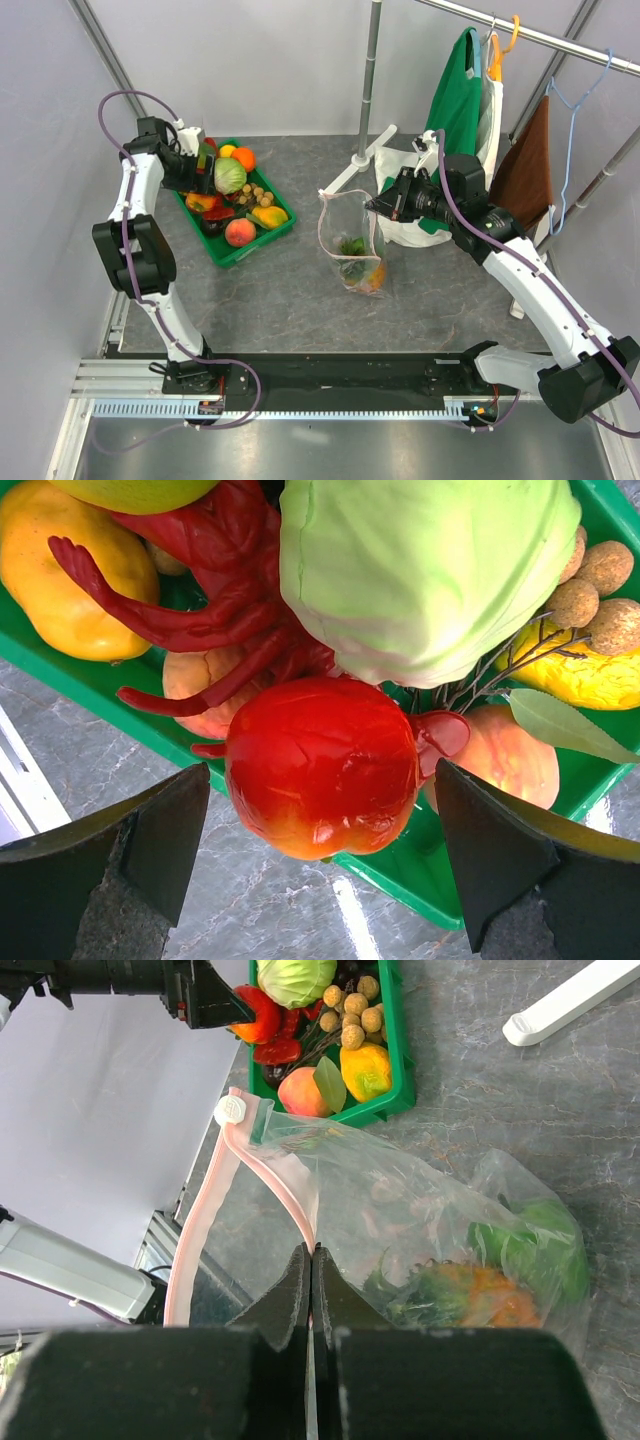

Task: Place the food in the zip-top bag and seal the zipper
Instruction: Pick up the fake fruit from the bin.

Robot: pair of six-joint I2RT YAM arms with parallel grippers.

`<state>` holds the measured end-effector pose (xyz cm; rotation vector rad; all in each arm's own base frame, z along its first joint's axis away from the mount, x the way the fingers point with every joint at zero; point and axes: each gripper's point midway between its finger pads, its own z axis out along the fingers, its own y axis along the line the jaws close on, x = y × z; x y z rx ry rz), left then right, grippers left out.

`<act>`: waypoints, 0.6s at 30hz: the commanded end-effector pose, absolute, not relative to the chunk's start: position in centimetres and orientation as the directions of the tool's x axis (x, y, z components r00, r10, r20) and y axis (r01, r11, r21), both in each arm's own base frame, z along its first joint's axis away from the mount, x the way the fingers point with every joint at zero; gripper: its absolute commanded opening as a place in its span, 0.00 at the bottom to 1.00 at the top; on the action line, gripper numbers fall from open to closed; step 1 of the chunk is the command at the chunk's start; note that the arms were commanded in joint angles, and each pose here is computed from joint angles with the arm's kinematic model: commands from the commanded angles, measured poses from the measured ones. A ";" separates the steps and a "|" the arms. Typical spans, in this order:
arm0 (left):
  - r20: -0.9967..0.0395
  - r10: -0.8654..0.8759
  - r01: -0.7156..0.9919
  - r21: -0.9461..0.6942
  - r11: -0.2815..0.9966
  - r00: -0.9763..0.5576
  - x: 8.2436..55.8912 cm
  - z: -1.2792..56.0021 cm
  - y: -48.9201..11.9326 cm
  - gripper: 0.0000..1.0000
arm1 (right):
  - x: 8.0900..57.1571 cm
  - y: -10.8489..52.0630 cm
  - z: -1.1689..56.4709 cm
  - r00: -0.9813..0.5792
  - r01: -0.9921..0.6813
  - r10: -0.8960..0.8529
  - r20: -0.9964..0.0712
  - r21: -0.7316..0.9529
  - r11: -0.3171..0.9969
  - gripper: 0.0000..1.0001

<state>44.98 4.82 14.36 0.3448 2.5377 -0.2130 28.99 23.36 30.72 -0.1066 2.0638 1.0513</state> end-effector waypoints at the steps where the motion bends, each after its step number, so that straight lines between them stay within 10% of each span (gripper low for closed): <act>1: -0.537 0.185 0.280 -0.100 0.955 -0.823 44.9 13.6 4.5 0.97 | 29.5 23.5 33.1 -0.621 -0.453 0.274 -0.735 0.621 0.639 0.00; 18: -0.544 0.158 0.271 -0.135 0.953 -0.824 44.0 14.9 3.9 0.75 | 29.8 23.5 32.7 -0.625 -0.447 0.266 -0.734 0.616 0.649 0.00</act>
